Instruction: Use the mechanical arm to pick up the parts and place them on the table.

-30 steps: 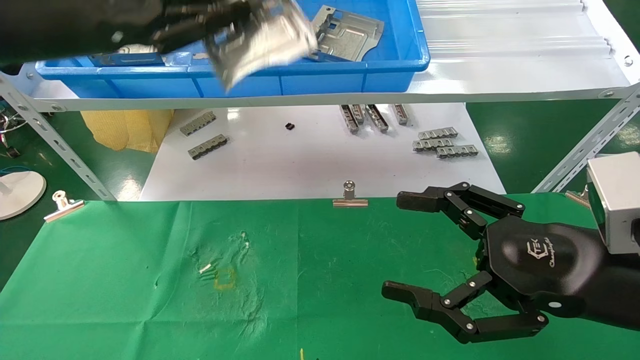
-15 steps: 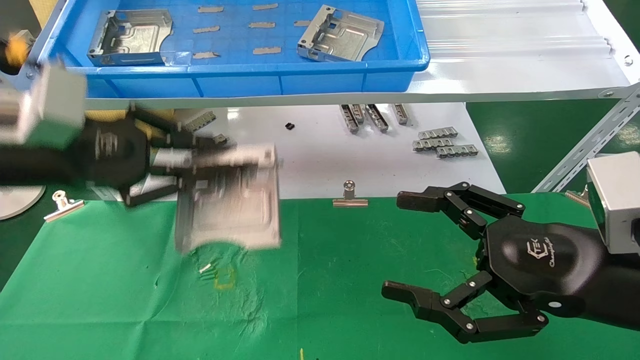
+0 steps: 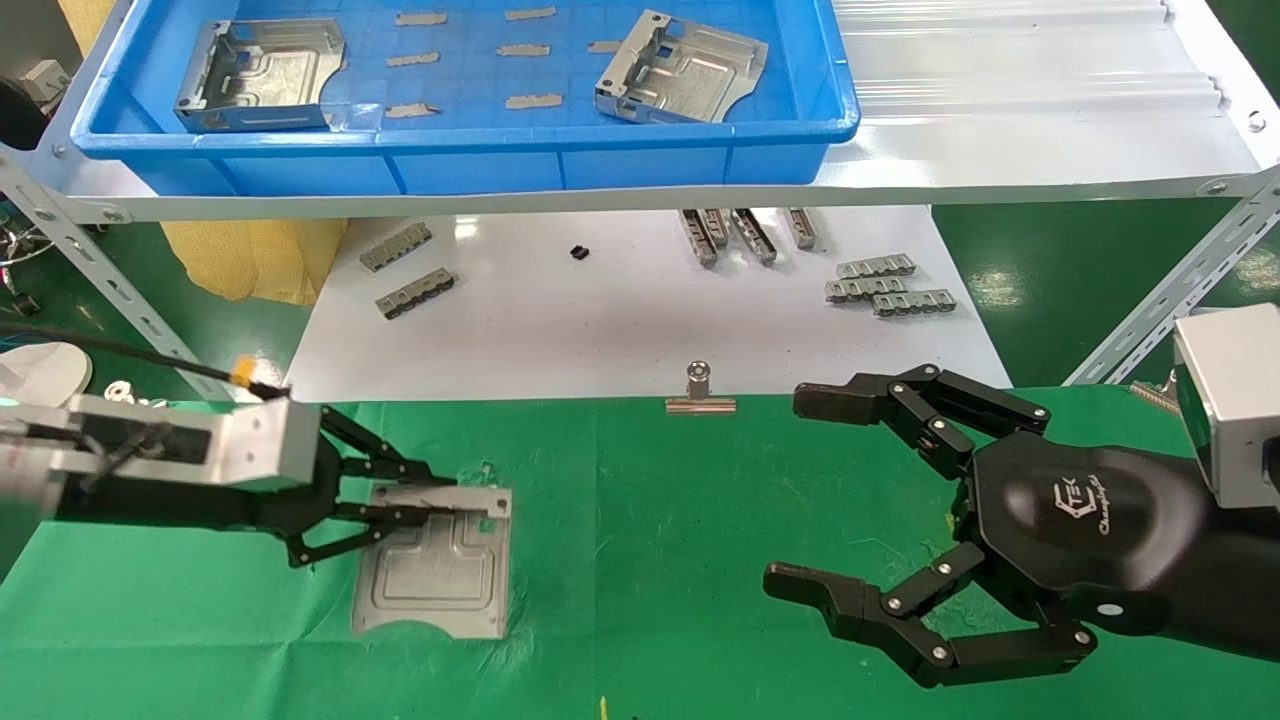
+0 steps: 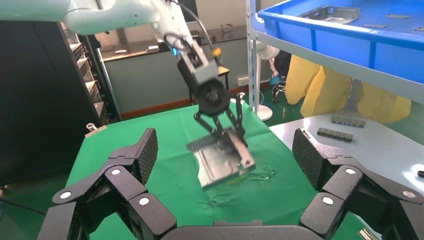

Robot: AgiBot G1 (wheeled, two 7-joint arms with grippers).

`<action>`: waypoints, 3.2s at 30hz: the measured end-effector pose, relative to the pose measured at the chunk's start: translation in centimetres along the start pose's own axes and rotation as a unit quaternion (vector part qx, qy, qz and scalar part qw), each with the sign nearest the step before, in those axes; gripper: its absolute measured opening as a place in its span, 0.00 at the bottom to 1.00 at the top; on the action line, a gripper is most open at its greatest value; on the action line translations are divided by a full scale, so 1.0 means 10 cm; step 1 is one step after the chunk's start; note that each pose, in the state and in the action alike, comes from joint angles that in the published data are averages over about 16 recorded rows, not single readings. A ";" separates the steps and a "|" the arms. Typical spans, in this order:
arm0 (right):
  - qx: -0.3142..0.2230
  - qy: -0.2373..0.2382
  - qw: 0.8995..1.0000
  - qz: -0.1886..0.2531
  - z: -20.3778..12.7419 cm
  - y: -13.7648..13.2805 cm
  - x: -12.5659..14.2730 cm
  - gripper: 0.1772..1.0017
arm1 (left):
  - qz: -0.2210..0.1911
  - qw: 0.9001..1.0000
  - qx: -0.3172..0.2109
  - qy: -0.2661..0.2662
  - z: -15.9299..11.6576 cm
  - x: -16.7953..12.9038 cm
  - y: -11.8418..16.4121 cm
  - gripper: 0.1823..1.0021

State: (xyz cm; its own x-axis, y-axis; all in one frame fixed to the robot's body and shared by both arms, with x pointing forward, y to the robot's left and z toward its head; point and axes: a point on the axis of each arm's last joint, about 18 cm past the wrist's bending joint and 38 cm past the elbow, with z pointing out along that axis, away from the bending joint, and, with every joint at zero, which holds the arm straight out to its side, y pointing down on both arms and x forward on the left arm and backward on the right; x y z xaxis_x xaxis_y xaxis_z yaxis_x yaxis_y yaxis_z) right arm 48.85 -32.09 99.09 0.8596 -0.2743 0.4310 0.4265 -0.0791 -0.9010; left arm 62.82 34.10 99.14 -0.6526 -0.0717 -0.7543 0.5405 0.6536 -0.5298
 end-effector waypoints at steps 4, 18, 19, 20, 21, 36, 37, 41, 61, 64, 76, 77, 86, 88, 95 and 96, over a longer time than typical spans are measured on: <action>0.000 0.000 1.000 0.000 0.00 0.00 0.00 1.00 | 0.010 1.000 -0.013 0.007 0.10 0.06 0.13 0.12; 0.000 0.000 1.000 0.000 0.00 0.00 0.00 1.00 | 0.034 0.999 -0.016 -0.009 0.25 0.09 0.31 0.16; 0.000 0.000 1.000 0.000 0.00 0.00 0.00 1.00 | 0.031 0.999 -0.014 -0.012 0.25 0.09 0.31 0.17; 0.000 0.000 1.000 0.000 0.00 0.00 0.00 1.00 | 0.027 0.999 -0.010 -0.016 0.24 0.08 0.31 0.18; 0.000 0.000 1.000 0.000 0.00 0.00 0.00 1.00 | 0.022 1.000 -0.006 -0.019 0.23 0.08 0.31 0.20; 0.000 0.000 1.000 0.000 0.00 0.00 0.00 1.00 | -0.141 0.983 0.086 -0.078 0.04 0.13 0.29 0.54; 0.000 0.000 1.000 0.000 0.00 0.00 0.00 1.00 | -0.149 0.982 0.090 -0.080 0.03 0.14 0.29 0.56; 0.000 0.000 1.000 0.000 0.00 0.00 0.00 1.00 | -0.165 0.977 0.100 -0.085 0.02 0.15 0.30 0.67; 0.000 0.000 1.000 0.000 0.00 0.00 0.00 1.00 | -0.166 0.974 0.133 -0.084 0.00 0.18 0.18 0.98; 0.000 0.000 1.000 0.000 0.00 0.00 0.00 1.00 | -0.168 0.972 0.145 -0.083 -0.01 0.20 0.13 0.99; 0.000 0.000 1.000 0.000 0.00 0.00 0.00 1.00 | -0.174 0.964 0.187 -0.074 -0.11 0.30 -0.09 1.00; 0.000 0.000 1.000 0.000 0.00 0.00 0.00 1.00 | -0.174 0.963 0.190 -0.073 -0.12 0.32 -0.11 1.00; 0.000 0.000 1.000 0.000 0.00 0.00 0.00 1.00 | -0.177 0.958 0.218 -0.059 -0.22 0.44 -0.33 1.00; 0.000 0.000 1.000 0.000 0.00 0.00 0.00 1.00 | -0.177 0.957 0.223 -0.055 -0.24 0.47 -0.38 1.00; 0.000 0.000 1.000 0.000 0.00 0.00 0.00 1.00 | -0.178 0.953 0.241 -0.038 -0.32 0.60 -0.57 1.00; 0.000 0.000 1.000 0.000 0.00 0.00 0.00 1.00 | -0.178 0.953 0.243 -0.035 -0.33 0.62 -0.60 1.00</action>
State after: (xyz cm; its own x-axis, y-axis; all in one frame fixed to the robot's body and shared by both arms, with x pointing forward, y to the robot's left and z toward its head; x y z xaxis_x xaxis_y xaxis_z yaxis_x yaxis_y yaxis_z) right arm 48.86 -32.10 99.09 0.8595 -0.2749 0.4308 0.4264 -0.0790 -0.9011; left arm 53.72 32.21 98.93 -0.8125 -0.2855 -0.5083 0.4849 0.1530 -0.8611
